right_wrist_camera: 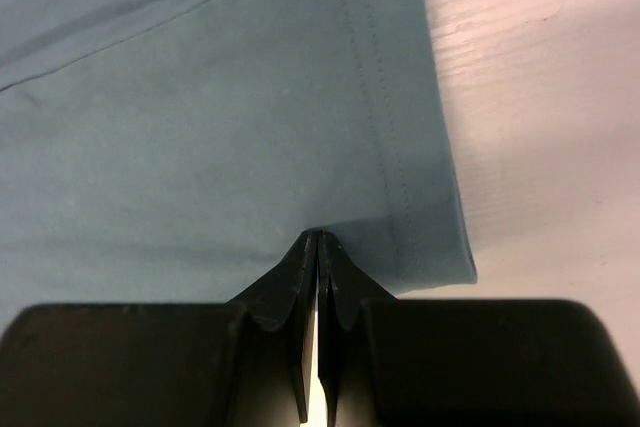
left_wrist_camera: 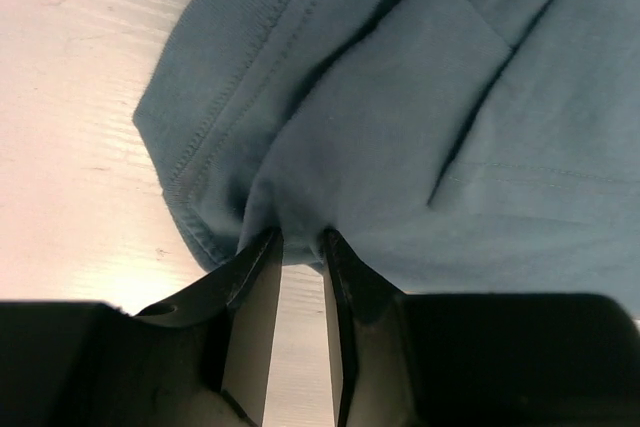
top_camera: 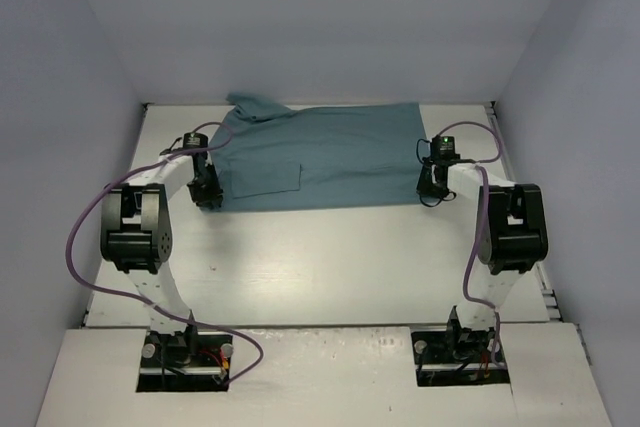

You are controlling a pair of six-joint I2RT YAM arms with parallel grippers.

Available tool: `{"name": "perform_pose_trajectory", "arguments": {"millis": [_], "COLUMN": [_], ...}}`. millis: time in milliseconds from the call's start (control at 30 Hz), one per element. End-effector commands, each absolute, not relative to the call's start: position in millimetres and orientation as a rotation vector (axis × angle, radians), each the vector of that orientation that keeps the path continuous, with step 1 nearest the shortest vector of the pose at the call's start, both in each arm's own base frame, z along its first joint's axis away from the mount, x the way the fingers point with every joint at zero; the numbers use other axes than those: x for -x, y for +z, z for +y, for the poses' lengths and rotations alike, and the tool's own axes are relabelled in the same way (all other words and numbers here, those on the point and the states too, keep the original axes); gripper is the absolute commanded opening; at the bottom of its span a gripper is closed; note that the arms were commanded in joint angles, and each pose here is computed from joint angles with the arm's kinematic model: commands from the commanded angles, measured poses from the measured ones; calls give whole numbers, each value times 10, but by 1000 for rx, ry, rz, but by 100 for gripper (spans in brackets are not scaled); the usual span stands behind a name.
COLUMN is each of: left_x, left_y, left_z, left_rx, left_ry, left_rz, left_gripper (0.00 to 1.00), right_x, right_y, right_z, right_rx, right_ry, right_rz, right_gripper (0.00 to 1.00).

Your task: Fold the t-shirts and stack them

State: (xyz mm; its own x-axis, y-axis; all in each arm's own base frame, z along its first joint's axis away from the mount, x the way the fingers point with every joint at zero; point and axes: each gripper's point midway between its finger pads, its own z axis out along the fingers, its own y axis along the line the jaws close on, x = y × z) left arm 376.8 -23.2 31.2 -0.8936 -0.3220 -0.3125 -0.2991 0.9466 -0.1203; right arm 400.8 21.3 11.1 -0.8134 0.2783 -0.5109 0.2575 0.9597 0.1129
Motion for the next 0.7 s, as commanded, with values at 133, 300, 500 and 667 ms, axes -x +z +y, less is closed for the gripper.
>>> {"name": "perform_pose_trajectory", "arguments": {"millis": [133,300,500,667], "left_x": [-3677,-3611,-3773,-3798], "left_y": [309,438,920,1316], "left_z": [279,413,313,182], "left_rx": [597,607,567,562], "left_ry": [-42,3,-77,-121], "left_rz": [2735,2719,2618,2523], "left_gripper": [17,17,17,29], "right_x": [-3995,-3962,-4119,-4204], "right_y": [45,90,456,673], "right_z": [-286,-385,-216,-95], "right_rx": [-531,-545,-501,-479], "right_ry": [-45,-65,22,71], "right_rz": [2528,2515,2430,2381], "right_gripper": [1,1,2,9]}}
